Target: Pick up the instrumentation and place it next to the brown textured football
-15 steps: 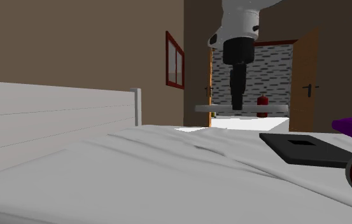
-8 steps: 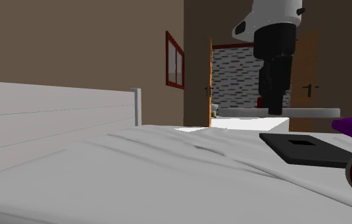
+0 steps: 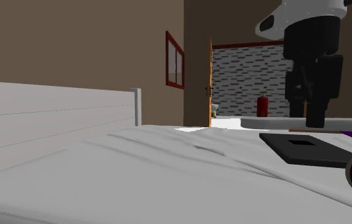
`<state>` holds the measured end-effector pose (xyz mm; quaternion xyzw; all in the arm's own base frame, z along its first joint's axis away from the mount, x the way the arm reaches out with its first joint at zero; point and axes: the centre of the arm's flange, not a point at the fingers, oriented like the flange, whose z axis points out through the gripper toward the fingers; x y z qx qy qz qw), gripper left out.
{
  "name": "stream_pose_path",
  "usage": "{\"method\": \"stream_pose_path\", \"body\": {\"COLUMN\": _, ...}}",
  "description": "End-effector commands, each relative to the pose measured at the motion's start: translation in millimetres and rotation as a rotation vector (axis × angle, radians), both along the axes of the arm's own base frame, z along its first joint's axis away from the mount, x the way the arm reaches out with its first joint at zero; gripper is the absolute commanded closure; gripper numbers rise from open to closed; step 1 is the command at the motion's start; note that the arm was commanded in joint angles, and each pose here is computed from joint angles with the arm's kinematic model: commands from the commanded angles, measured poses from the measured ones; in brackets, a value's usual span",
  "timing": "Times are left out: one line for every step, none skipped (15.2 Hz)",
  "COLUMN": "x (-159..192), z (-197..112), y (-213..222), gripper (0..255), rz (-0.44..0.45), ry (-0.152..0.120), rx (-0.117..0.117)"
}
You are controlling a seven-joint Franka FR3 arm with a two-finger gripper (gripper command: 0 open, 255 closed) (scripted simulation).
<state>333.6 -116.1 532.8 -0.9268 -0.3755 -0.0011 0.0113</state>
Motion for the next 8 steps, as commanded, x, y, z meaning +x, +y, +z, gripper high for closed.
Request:
{"method": "stream_pose_path", "body": {"x": -0.9, "z": -10.9, "y": 0.6, "gripper": 255, "rz": 0.000, "ry": 0.000, "rx": 0.000}}
{"method": "stream_pose_path", "body": {"x": -0.9, "z": -16.2, "y": 0.6, "gripper": 255, "rz": 0.000, "ry": 0.000, "rx": 0.000}}
{"method": "stream_pose_path", "body": {"x": -0.9, "z": -21.5, "y": 0.6, "gripper": 255, "rz": 0.000, "ry": 0.000, "rx": 0.000}}
{"method": "stream_pose_path", "body": {"x": -0.9, "z": -26.7, "y": 0.6, "gripper": 255, "rz": 0.000, "ry": 0.000, "rx": 0.000}}
{"method": "stream_pose_path", "body": {"x": -0.9, "z": -32.0, "y": 0.6, "gripper": 255, "rz": 0.000, "ry": 0.000, "rx": 0.000}}
{"method": "stream_pose_path", "body": {"x": -0.9, "z": -37.3, "y": 0.6, "gripper": 255, "rz": 0.000, "ry": 0.000, "rx": 0.000}}
{"method": "stream_pose_path", "body": {"x": -0.9, "z": -42.6, "y": 0.6, "gripper": 255, "rz": 0.000, "ry": 0.000, "rx": 0.000}}
{"method": "stream_pose_path", "body": {"x": -0.9, "z": -47.9, "y": 0.6, "gripper": 255, "rz": 0.000, "ry": 0.000, "rx": 0.000}}
